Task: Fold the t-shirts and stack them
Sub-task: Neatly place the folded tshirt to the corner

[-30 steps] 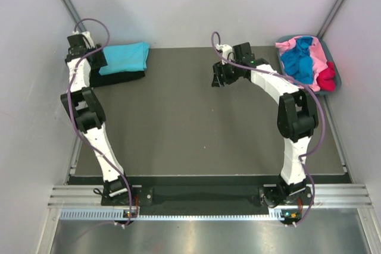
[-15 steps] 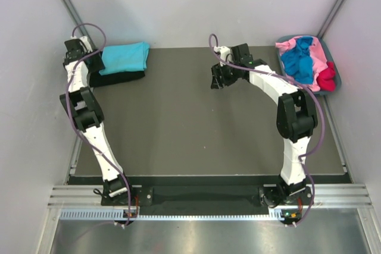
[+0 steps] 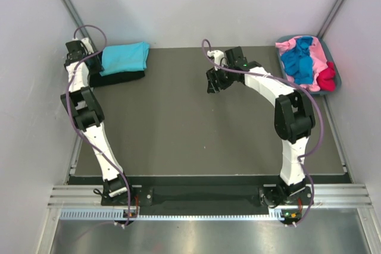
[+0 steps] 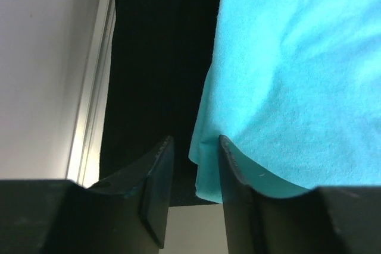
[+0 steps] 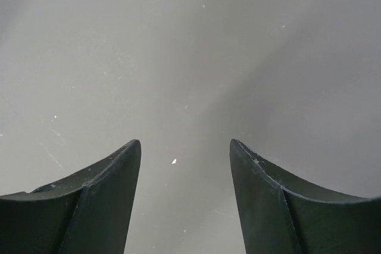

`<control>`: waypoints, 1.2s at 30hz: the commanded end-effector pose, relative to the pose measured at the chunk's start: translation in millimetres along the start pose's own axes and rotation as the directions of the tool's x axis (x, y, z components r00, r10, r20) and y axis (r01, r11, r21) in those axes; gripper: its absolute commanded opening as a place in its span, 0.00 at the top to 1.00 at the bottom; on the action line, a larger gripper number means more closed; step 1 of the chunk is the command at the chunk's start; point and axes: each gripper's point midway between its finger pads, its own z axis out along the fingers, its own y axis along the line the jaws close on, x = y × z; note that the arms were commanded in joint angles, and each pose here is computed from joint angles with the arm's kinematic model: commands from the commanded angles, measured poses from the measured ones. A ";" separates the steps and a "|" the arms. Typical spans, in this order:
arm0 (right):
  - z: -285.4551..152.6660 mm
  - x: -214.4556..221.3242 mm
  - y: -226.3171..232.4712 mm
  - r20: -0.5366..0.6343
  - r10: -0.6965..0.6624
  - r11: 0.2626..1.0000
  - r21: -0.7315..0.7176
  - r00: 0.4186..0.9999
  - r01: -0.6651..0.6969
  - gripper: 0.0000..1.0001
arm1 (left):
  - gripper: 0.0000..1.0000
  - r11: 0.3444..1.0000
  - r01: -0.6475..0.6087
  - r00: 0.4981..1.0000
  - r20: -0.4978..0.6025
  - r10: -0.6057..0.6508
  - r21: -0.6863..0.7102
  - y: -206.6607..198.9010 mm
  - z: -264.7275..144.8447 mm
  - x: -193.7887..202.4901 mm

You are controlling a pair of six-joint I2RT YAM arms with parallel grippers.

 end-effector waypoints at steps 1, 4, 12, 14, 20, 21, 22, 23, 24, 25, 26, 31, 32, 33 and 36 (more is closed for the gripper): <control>-3.4 -17.2 2.6 0.040 -0.040 0.999 0.002 0.998 0.040 0.38 | 0.60 1.000 -0.017 0.996 0.085 0.016 0.014 0.1 -11.4 -30.6; -1.7 -19.7 3.4 0.045 -0.039 0.999 -0.003 0.998 0.040 0.38 | 0.60 1.000 -0.017 0.996 0.087 0.015 0.013 0.8 -12.6 -31.4; 0.0 -21.6 4.4 0.049 -0.042 0.999 -0.006 0.998 0.042 0.38 | 0.60 0.999 -0.016 0.997 0.073 0.012 0.049 -6.3 -8.9 -25.6; -0.4 -20.7 4.5 0.047 -0.041 0.999 -0.005 0.998 0.041 0.38 | 0.68 0.998 -0.016 0.998 0.069 0.012 0.062 -7.2 -7.4 -23.5; 0.0 -19.5 8.0 0.043 -0.042 0.999 -0.010 0.998 0.043 0.38 | 1.00 0.996 -0.025 0.997 0.073 0.019 0.086 -11.5 -8.5 -24.8; 0.1 -20.1 8.7 0.044 -0.046 0.999 -0.011 0.998 0.046 0.38 | 1.00 0.997 -0.023 0.997 0.081 0.016 0.078 -10.9 -10.9 -28.3; 1.3 -20.4 9.9 0.044 -0.048 0.999 -0.013 0.998 0.048 0.38 | 1.00 0.996 -0.027 0.996 0.089 0.020 0.080 -10.5 -12.0 -31.3; 2.2 -20.5 9.8 0.044 -0.048 0.999 -0.014 0.998 0.048 0.38 | 1.00 0.996 -0.034 0.995 0.095 0.026 0.079 -10.8 -14.1 -34.2; 2.0 -22.5 10.0 0.048 -0.048 0.999 -0.015 0.998 0.049 0.38 | 1.00 0.996 -0.038 0.994 0.104 0.030 0.077 -10.9 -16.1 -37.8; 2.9 -22.9 10.8 0.048 -0.047 0.999 -0.018 0.998 0.048 0.38 | 1.00 0.996 -0.046 0.992 0.121 0.037 0.071 -11.1 -21.0 -44.5; 3.6 -23.1 10.8 0.049 -0.046 0.999 -0.020 0.998 0.047 0.38 | 1.00 0.997 -0.048 0.991 0.130 0.039 0.066 -11.0 -23.8 -48.4; 7.6 -25.2 12.4 0.053 -0.040 0.999 -0.029 0.998 0.042 0.38 | 1.00 0.995 -0.085 0.980 0.185 0.073 0.058 -15.4 -46.4 -71.8; 7.6 -25.2 12.7 0.053 -0.039 0.999 -0.031 0.998 0.041 0.38 | 1.00 0.994 -0.090 0.978 0.191 0.079 0.054 -15.5 -49.9 -74.7; 8.2 -25.1 12.9 0.053 -0.036 0.999 -0.032 0.998 0.038 0.38 | 1.00 0.994 -0.093 0.978 0.194 0.082 0.052 -15.0 -52.8 -76.5; 9.7 -25.3 14.4 0.053 -0.032 0.999 -0.040 0.998 0.034 0.38 | 1.00 0.994 -0.105 0.974 0.204 0.094 0.039 -11.8 -61.7 -81.4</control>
